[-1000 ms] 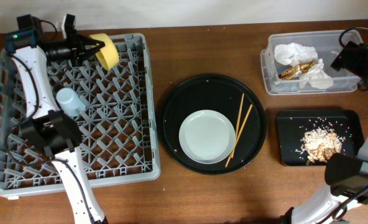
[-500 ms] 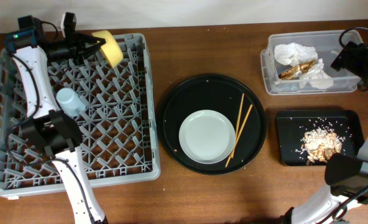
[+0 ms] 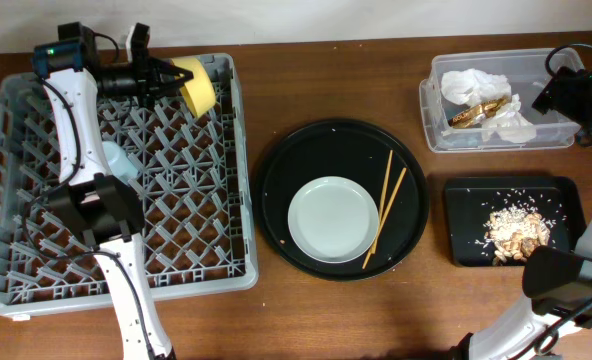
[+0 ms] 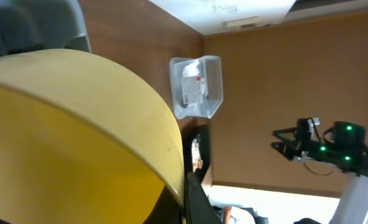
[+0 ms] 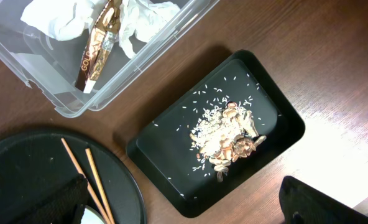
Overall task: Sort waste into correct bins and load items into the dishwasher rack
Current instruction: 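Lower the yellow bowl into the rack's top row and open the left gripper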
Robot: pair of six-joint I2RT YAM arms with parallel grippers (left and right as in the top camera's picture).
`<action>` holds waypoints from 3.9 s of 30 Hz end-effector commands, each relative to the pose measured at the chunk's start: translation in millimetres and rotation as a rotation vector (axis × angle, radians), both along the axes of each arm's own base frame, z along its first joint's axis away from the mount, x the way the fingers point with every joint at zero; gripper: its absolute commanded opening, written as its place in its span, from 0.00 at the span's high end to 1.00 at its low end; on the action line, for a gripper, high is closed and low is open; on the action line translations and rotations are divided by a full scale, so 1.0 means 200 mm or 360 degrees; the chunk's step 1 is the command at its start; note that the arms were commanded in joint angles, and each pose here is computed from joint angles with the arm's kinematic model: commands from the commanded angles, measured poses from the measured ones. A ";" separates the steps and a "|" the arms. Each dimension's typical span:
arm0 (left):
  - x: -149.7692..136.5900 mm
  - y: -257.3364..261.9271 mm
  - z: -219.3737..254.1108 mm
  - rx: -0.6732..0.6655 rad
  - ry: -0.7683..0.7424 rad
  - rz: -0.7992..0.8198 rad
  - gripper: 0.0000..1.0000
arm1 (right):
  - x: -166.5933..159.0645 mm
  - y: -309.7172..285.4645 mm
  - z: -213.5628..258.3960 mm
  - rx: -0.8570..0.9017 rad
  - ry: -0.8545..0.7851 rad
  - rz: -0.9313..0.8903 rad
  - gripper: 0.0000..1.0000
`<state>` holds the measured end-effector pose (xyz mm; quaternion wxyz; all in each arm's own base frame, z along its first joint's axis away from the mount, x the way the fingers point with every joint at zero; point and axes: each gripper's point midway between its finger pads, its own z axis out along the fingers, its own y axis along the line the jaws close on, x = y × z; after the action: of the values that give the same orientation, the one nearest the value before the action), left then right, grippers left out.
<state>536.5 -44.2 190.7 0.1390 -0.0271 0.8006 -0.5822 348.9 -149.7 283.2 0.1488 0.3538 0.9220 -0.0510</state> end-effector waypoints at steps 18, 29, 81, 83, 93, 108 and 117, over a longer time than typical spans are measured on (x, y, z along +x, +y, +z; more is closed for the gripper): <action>-0.08 0.33 -0.34 0.0608 0.0295 0.0139 0.85 | 0.00 0.00 0.01 0.0004 -0.0007 0.0005 0.01; -0.10 0.61 -0.21 0.0752 0.0255 0.0353 0.59 | 0.00 0.00 0.01 0.0004 -0.0008 0.0004 0.01; 0.12 0.22 -0.14 0.1476 -0.0021 0.0367 1.00 | 0.00 0.00 0.01 0.0004 -0.0007 0.0005 0.01; 0.15 0.12 -0.11 0.1454 -0.0129 0.0320 1.00 | 0.00 0.00 0.01 0.0004 -0.0008 0.0004 0.01; 0.16 0.14 -0.37 0.1739 0.0015 0.0288 1.00 | 0.00 0.00 0.01 0.0004 -0.0008 0.0004 0.02; -0.07 0.59 -0.41 0.1933 0.0561 0.0640 1.00 | 0.00 0.00 0.01 0.0004 -0.0007 0.0005 0.01; -0.08 0.01 0.01 0.1263 0.0184 0.0318 1.00 | 0.00 0.00 0.01 0.0004 -0.0007 0.0005 0.01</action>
<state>524.8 39.1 136.1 0.1199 -0.1635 0.9773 -0.0608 349.0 -149.7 283.2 0.1490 0.3536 0.9221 -0.0509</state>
